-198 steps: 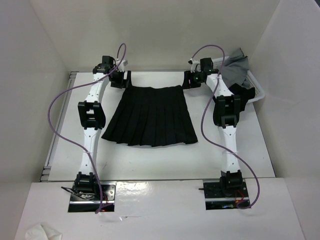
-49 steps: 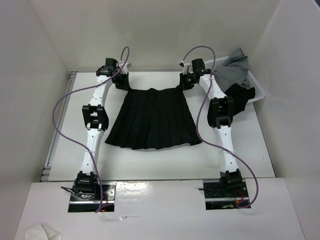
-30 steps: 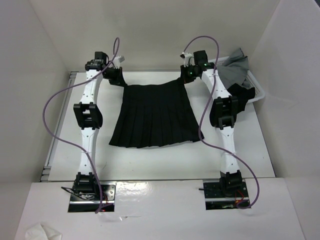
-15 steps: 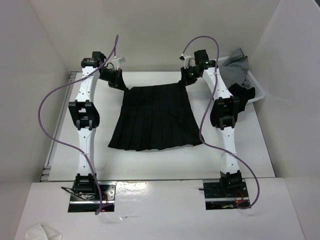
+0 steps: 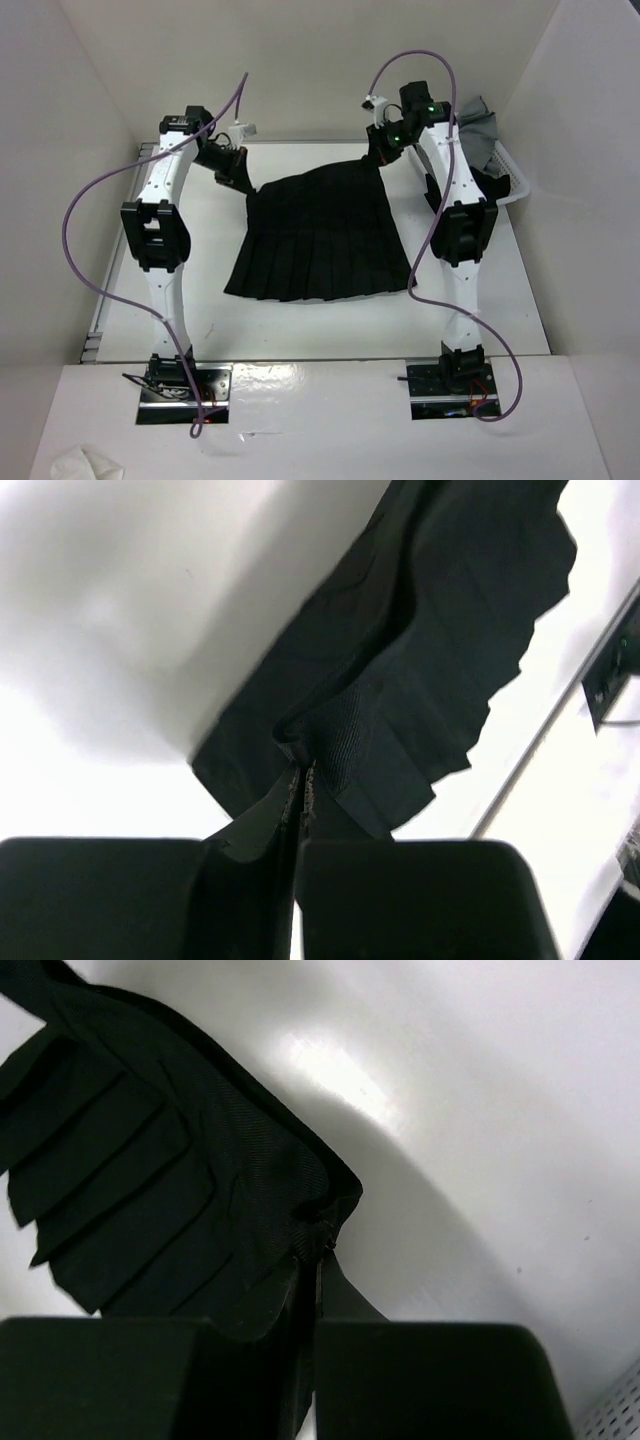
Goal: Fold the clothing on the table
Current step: Fold the skirt
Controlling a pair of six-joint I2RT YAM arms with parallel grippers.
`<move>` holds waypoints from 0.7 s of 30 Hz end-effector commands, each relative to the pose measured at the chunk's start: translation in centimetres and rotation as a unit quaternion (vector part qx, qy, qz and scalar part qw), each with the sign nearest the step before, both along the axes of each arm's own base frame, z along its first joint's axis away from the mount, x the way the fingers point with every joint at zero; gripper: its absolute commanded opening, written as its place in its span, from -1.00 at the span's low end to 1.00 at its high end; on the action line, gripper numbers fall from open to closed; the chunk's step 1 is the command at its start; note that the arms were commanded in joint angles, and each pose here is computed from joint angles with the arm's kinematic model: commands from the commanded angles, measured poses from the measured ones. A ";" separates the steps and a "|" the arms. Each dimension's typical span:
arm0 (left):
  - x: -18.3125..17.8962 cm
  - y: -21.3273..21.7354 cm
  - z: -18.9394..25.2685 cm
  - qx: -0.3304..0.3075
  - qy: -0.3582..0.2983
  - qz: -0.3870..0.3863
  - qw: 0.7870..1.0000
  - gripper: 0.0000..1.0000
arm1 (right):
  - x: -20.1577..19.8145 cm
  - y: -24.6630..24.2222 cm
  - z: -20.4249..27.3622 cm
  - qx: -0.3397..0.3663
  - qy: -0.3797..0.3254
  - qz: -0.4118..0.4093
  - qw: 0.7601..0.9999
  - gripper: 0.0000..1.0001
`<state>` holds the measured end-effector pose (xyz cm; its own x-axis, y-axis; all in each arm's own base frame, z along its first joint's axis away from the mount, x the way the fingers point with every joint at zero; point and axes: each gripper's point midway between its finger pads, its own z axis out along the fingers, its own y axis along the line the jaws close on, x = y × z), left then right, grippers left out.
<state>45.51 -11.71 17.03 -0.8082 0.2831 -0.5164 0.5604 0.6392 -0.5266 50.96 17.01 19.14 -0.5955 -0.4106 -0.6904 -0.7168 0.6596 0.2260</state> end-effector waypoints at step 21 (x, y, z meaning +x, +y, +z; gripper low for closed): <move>-12.9 -3.2 -1.9 0.121 0.040 -0.133 0.983 -1.00 | -19.0 0.1 -0.3 -0.098 0.068 0.165 0.979 -1.00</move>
